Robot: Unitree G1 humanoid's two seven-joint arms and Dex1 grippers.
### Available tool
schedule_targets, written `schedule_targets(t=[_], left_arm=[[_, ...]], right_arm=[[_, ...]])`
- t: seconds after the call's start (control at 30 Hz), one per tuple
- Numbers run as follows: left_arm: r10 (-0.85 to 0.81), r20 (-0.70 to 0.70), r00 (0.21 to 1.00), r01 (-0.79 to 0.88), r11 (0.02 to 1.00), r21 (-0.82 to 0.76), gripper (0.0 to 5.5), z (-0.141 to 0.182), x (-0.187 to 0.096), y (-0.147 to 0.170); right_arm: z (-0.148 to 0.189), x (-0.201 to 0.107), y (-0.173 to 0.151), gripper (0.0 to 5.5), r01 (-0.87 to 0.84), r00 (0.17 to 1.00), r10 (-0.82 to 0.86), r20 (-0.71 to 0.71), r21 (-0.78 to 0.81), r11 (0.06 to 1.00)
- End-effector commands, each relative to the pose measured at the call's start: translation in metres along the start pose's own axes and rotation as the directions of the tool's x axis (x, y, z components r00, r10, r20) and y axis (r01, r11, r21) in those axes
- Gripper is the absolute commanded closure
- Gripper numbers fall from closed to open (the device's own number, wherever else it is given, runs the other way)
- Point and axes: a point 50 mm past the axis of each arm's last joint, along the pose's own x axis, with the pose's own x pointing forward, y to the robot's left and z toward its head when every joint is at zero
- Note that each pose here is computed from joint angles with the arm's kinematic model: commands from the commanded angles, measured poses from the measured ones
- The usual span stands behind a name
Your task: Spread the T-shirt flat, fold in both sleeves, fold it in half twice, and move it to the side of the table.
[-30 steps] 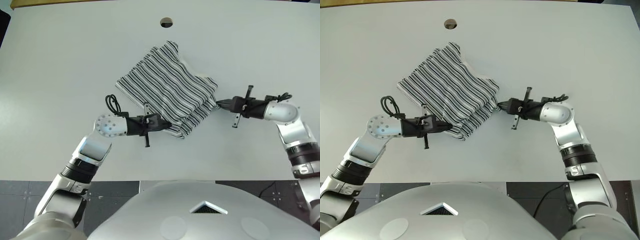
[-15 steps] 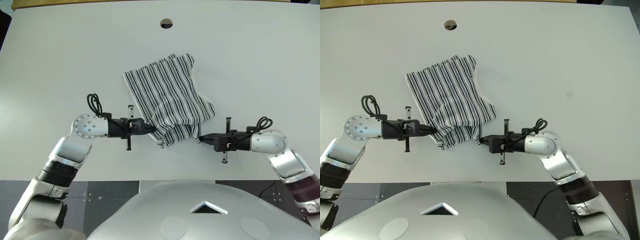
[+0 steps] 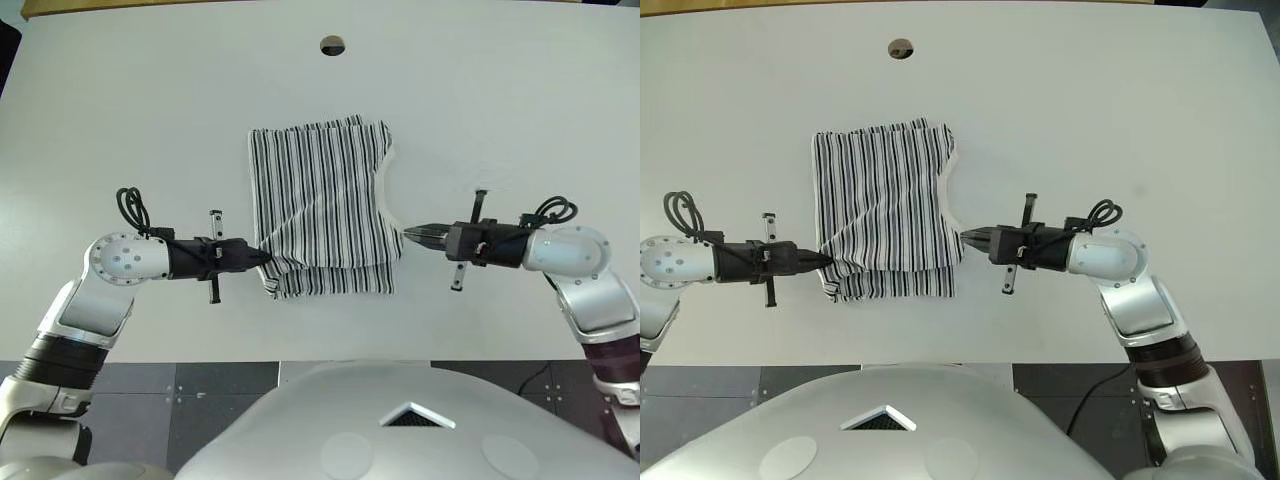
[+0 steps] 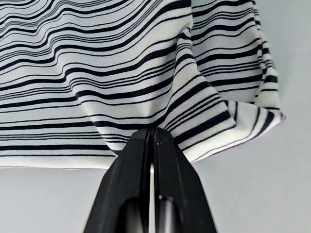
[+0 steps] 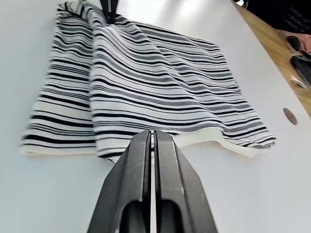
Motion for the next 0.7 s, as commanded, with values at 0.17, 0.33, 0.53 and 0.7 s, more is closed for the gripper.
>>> schedule_targets(t=[0.17,0.33,0.53,0.7], left_arm=[[0.102,-0.08,0.992,-0.104,0.994,-0.02,5.4,-0.015,-0.017,0.006],[0.25,0.165,0.954,-0.228,0.964,-0.137,4.9,0.006,-0.029,0.005],[0.374,0.195,0.907,-0.329,0.916,-0.227,3.91,0.001,-0.041,-0.005],[0.349,-0.093,0.932,-0.352,0.936,-0.02,3.02,-0.033,-0.044,-0.022]], right_arm=[[-0.011,0.006,-0.001,4.69,-0.006,0.999,-0.003,-0.047,-0.172,0.985],[-0.021,0.001,0.006,3.77,-0.065,0.994,0.044,-0.103,-0.22,0.973],[-0.029,-0.008,0.014,2.64,-0.146,0.977,0.077,-0.197,-0.369,0.918],[-0.031,0.001,0.028,2.0,-0.207,0.973,0.104,-0.205,-0.586,0.783]])
